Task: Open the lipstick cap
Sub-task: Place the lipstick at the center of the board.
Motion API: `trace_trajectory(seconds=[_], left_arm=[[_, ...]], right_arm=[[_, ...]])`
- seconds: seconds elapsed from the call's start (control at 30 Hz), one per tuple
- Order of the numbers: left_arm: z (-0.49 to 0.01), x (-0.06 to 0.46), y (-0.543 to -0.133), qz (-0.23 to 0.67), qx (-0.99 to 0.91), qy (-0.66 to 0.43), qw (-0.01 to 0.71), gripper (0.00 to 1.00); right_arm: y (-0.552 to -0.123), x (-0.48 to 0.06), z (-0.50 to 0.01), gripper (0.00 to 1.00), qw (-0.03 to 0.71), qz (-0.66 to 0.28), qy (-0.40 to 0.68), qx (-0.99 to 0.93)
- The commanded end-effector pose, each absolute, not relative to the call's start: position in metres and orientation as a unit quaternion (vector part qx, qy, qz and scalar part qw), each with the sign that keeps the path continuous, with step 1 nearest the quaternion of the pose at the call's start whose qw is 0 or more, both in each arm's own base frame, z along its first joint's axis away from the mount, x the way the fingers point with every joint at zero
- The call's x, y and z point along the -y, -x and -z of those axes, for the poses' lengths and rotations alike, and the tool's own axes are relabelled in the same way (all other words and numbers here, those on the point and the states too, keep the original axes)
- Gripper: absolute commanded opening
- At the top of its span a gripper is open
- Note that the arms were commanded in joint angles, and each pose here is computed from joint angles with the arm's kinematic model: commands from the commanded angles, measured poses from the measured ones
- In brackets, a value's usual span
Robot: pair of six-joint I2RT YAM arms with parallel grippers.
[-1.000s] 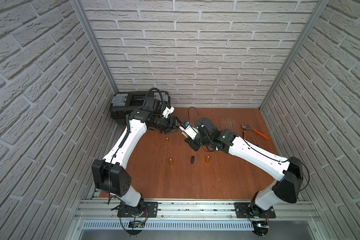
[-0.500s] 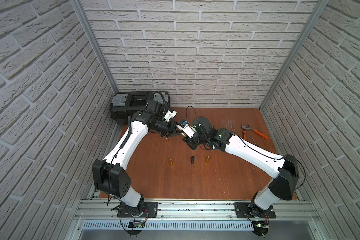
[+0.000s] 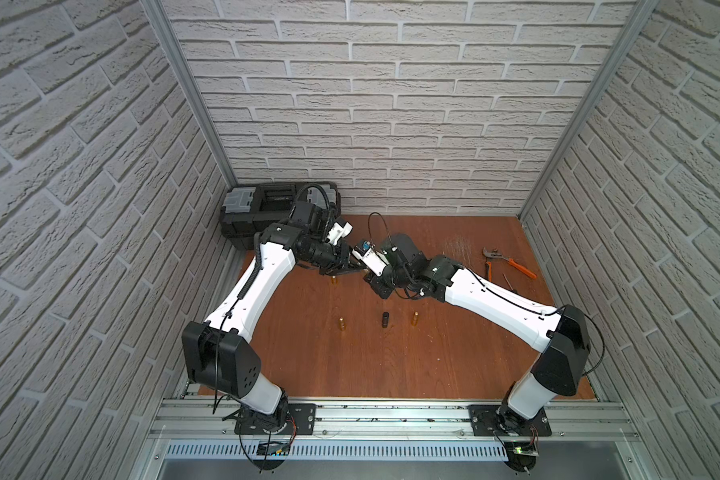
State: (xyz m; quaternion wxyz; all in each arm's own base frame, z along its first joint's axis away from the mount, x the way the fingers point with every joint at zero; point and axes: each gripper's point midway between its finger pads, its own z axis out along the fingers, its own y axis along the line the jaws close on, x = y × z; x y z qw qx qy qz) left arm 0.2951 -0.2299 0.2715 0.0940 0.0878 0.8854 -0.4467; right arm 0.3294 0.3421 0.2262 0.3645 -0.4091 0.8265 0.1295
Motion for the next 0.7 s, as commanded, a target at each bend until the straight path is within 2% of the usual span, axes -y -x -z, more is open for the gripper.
trace_trajectory(seconds=[0.0, 0.1, 0.33, 0.67], left_arm=[[-0.273, 0.229, -0.286, 0.446, -0.885, -0.100, 0.090, 0.17], [-0.271, 0.228, -0.287, 0.443, -0.887, -0.099, 0.091, 0.13], [-0.265, 0.225, -0.292, 0.438, -0.890, -0.093, 0.089, 0.12], [-0.263, 0.226, -0.296, 0.438, -0.890, -0.095, 0.086, 0.21]], right_arm=[[-0.333, -0.349, -0.243, 0.03, 0.385, -0.138, 0.403, -0.819], [-0.332, -0.350, -0.244, 0.03, 0.384, -0.140, 0.406, -0.817], [-0.328, -0.349, -0.248, 0.03, 0.386, -0.142, 0.409, -0.815], [-0.324, -0.353, -0.250, 0.03, 0.385, -0.141, 0.418, -0.810]])
